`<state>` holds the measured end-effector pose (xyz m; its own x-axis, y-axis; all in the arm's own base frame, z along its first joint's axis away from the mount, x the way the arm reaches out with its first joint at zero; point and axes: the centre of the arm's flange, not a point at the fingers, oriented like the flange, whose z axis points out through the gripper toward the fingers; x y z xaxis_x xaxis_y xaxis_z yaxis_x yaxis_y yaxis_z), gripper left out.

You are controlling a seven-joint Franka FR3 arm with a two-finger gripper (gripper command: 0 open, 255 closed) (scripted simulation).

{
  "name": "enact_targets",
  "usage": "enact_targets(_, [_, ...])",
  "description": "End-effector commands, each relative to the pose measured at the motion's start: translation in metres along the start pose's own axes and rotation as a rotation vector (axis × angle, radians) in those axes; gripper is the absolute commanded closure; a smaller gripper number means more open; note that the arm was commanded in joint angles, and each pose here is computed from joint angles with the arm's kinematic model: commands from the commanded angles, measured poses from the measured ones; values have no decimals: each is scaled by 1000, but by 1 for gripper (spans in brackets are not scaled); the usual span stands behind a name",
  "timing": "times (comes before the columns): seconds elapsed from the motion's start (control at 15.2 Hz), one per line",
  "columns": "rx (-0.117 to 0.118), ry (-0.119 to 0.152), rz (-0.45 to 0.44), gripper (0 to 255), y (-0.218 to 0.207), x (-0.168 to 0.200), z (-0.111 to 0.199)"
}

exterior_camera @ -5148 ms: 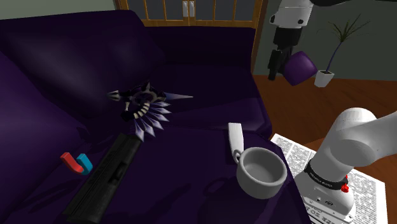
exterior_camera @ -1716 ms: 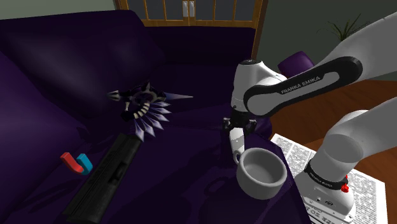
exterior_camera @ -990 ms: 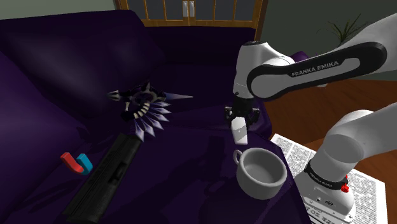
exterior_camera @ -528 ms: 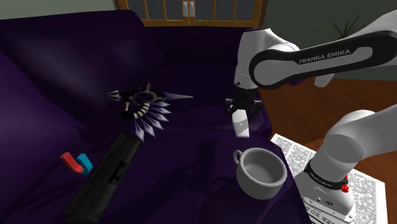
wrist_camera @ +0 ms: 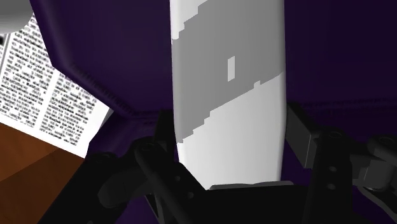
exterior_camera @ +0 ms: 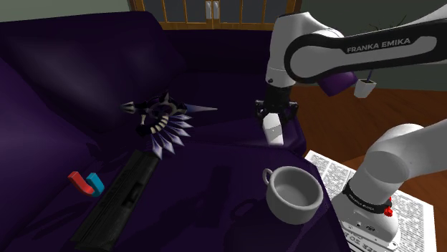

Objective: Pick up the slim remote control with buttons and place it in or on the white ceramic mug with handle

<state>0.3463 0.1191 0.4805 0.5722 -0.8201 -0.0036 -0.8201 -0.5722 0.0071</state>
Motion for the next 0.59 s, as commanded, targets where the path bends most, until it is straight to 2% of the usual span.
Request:
enact_targets(0.0, [0, 0, 0, 255, 0, 0, -11])
enact_targets(0.2, [0, 0, 0, 255, 0, 0, -23])
enact_targets(0.53, [0, 0, 0, 255, 14, -64, -23])
